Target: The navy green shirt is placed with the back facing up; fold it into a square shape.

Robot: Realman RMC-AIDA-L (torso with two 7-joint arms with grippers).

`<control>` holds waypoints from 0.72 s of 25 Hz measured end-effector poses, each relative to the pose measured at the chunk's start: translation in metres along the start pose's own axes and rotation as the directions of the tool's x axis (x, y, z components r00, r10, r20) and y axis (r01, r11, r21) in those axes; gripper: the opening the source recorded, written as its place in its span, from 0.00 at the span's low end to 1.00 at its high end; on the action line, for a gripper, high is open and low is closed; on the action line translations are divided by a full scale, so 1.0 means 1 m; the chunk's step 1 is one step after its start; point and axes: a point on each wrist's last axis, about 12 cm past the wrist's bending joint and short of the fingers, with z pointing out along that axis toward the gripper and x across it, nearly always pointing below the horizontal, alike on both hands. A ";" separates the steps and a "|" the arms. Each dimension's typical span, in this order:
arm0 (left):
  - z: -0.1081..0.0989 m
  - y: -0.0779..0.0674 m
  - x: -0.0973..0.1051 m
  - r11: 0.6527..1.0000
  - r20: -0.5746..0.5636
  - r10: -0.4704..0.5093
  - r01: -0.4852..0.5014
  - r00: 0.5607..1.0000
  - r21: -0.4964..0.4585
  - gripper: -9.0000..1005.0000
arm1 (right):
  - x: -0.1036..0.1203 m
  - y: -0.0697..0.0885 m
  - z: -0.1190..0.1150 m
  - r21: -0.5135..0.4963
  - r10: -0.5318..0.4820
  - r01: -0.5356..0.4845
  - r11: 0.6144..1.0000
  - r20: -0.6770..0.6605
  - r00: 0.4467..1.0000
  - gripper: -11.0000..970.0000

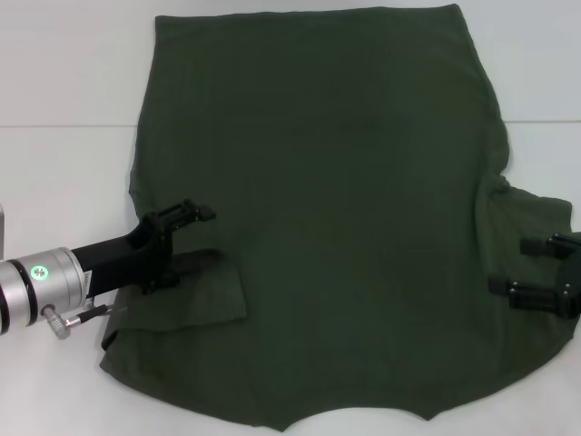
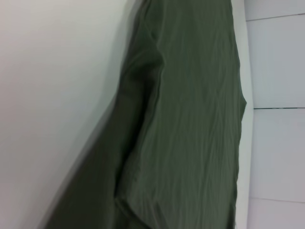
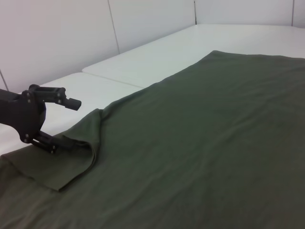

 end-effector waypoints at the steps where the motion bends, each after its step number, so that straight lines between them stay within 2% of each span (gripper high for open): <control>1: 0.000 0.000 0.000 1.000 0.002 0.002 -0.002 1.000 -0.003 0.93 | 0.000 0.000 0.000 0.001 0.000 0.000 1.000 0.000 1.000 0.94; 18: 0.002 0.002 -0.012 0.999 0.087 0.007 -0.002 0.996 -0.055 0.93 | -0.004 -0.002 0.003 0.003 -0.011 0.011 1.000 0.001 1.000 0.94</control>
